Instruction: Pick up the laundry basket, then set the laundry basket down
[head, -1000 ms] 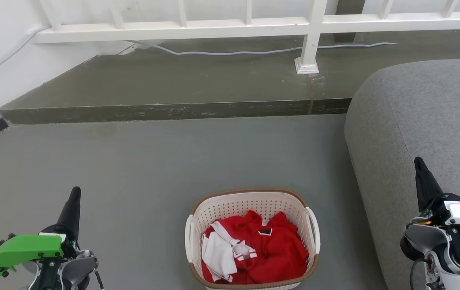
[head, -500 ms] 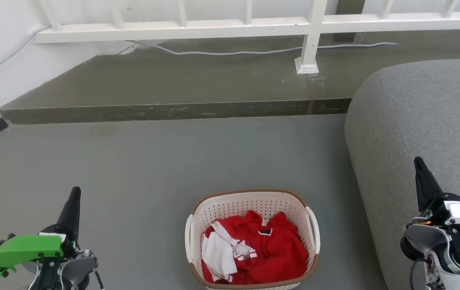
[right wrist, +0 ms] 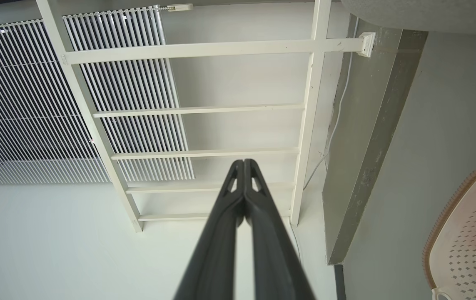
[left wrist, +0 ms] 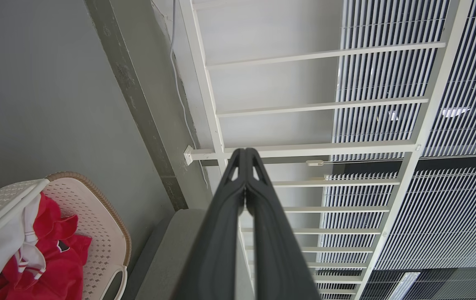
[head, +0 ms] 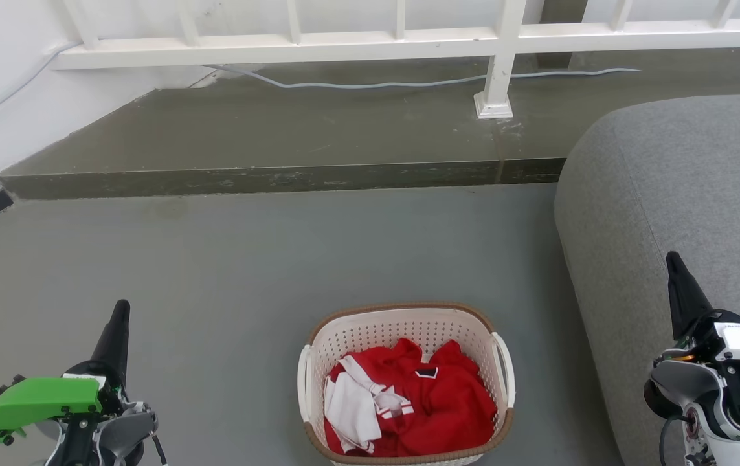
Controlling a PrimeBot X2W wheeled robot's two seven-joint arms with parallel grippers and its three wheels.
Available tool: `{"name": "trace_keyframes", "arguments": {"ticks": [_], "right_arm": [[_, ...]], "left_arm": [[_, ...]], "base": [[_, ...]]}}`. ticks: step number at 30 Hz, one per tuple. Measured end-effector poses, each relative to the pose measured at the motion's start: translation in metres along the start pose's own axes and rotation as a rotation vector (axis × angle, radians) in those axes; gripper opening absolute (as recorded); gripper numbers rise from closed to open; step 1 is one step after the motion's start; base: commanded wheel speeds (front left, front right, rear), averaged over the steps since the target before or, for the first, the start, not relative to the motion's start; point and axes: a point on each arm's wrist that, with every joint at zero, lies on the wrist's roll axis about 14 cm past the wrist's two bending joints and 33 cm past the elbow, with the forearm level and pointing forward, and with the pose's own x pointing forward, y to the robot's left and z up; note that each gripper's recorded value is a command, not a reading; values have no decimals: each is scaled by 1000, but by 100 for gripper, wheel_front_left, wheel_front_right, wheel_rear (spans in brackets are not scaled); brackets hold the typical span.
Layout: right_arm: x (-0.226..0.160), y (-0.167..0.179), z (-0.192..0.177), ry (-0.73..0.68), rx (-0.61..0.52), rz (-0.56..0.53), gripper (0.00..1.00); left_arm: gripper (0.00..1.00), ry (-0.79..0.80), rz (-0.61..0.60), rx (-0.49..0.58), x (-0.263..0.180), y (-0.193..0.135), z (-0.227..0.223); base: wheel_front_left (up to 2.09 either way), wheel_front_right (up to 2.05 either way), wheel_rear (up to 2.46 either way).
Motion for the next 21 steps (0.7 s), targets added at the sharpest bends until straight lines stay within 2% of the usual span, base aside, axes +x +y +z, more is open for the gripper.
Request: {"name": "trace_keyframes", "arguments": {"ticks": [21], "right_arm": [[0, 1, 0, 0, 3, 2, 0]], "left_arm": [[0, 0, -1, 0, 0, 0, 0]], "base": [[0, 0, 0]]}}
